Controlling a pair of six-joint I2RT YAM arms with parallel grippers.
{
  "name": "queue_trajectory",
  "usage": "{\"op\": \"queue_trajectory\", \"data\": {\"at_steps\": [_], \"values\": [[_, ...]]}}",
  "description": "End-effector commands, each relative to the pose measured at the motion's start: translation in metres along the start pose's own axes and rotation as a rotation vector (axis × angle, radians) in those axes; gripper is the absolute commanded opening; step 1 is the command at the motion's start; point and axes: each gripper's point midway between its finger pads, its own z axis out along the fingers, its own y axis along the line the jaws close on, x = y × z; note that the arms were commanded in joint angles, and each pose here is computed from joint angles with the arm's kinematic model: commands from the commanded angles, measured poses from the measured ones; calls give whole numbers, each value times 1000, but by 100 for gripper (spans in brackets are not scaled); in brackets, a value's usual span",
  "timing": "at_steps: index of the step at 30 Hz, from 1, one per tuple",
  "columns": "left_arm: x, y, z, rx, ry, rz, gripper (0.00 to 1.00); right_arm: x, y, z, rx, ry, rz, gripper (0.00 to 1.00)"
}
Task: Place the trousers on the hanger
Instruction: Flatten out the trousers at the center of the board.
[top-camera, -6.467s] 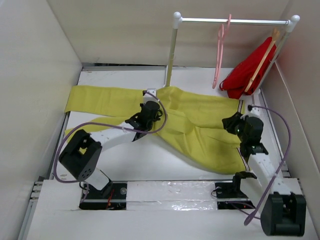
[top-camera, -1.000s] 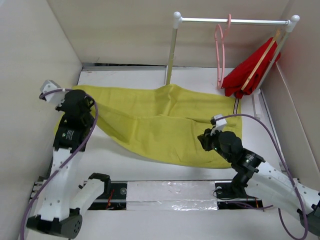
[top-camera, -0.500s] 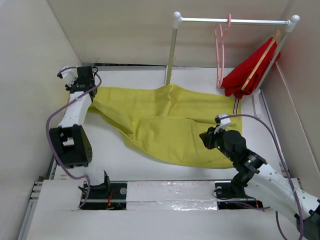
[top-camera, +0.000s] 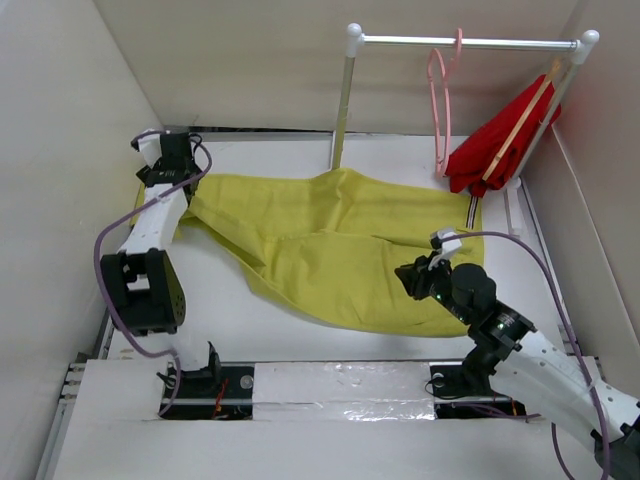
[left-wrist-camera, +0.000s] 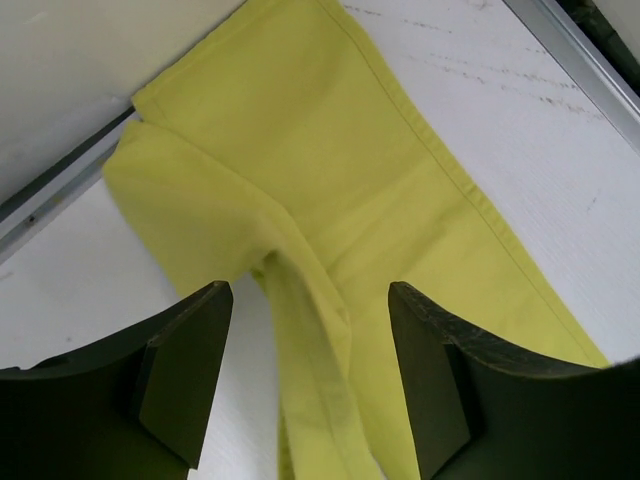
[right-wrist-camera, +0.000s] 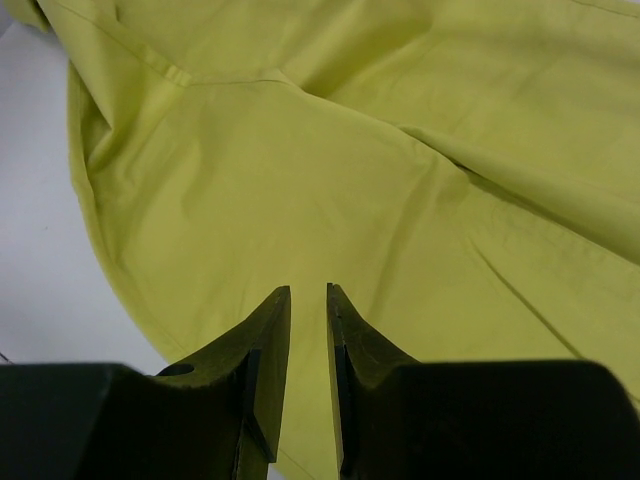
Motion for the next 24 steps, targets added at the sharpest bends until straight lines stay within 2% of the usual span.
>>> {"op": "queue_trajectory", "data": {"at_steps": [1,4,8,10,12,14,15,18,21,24], "values": [[-14,9,-31,75,-48,-93,61,-14,14,1,-67,-56,-22,27],[14,29,-46,79,-17,-156,55,-15,16,-1,-84,-65,-25,27],[42,81,-54,-49,-55,-183,34,-18,19,-7,-105,-97,-16,27],[48,88,-57,-50,-56,-158,30,-17,20,-8,-115,-102,-11,27],[69,75,-46,1,35,-87,39,-18,22,-9,-126,-108,-9,27],[69,74,-34,-51,80,-52,45,-15,22,-8,-129,-98,-10,27],[91,84,-20,-127,152,2,46,-15,23,-8,-133,-94,-14,27],[95,93,-4,-212,152,60,48,-10,27,-6,-150,-72,-23,27],[86,87,3,-200,113,65,55,-8,26,-6,-145,-66,-23,27],[86,87,11,-218,109,91,56,-8,26,-5,-144,-65,-26,27]]}}
